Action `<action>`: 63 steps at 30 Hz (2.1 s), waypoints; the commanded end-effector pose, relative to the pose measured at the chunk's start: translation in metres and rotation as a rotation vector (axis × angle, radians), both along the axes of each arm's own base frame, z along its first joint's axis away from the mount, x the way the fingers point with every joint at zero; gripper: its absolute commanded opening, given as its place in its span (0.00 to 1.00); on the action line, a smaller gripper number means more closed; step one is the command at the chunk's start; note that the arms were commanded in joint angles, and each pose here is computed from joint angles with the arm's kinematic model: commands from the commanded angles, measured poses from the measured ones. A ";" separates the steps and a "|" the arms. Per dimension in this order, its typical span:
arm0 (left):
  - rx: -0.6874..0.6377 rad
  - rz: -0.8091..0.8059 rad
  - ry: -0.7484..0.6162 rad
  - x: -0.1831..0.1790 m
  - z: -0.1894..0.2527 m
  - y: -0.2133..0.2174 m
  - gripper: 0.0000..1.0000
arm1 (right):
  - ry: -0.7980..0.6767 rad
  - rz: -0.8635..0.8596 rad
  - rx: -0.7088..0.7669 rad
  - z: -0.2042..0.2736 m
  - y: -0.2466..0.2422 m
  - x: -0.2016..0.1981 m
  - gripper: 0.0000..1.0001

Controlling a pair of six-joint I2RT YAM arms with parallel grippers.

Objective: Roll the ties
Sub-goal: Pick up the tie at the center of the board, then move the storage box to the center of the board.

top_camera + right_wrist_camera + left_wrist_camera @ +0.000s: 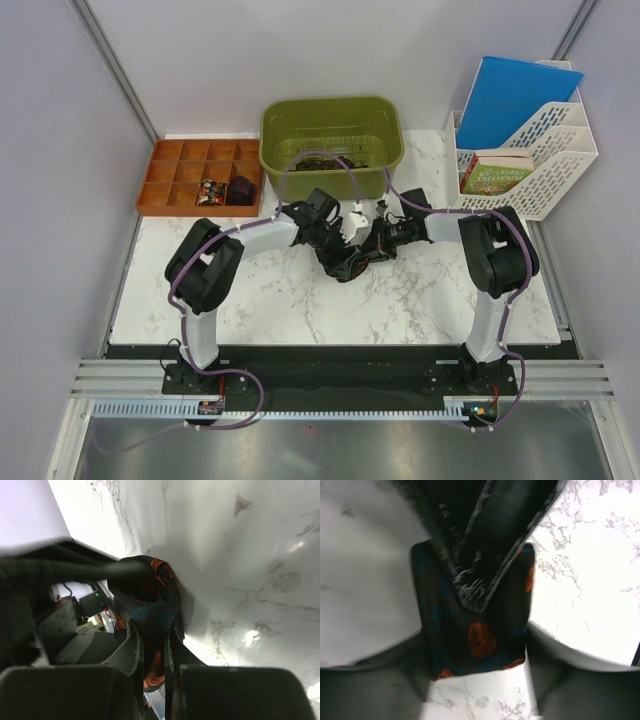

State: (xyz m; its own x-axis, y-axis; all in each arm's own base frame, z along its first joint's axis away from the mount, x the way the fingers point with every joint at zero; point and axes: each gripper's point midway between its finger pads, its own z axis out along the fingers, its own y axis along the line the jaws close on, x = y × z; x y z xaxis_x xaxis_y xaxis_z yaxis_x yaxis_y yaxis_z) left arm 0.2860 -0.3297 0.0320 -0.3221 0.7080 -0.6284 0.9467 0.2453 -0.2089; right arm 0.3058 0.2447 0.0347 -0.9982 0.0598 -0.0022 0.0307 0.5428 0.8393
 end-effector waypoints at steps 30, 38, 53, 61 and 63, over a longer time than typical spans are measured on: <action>-0.261 1.092 -0.210 0.123 0.179 0.251 0.86 | -0.420 -0.117 -0.018 0.135 0.024 0.081 0.00; 0.069 1.288 -0.307 0.177 0.133 0.406 0.73 | -0.474 -0.067 -0.043 0.142 0.045 0.077 0.00; 0.351 1.292 -0.311 0.244 0.063 0.516 0.59 | -0.521 -0.027 -0.053 0.147 0.056 0.073 0.00; 0.377 1.222 -0.196 0.226 0.018 0.506 0.36 | -0.528 -0.025 -0.050 0.149 0.057 0.077 0.00; 0.392 1.220 -0.159 0.211 0.008 0.504 0.26 | -0.531 -0.026 -0.052 0.150 0.057 0.078 0.00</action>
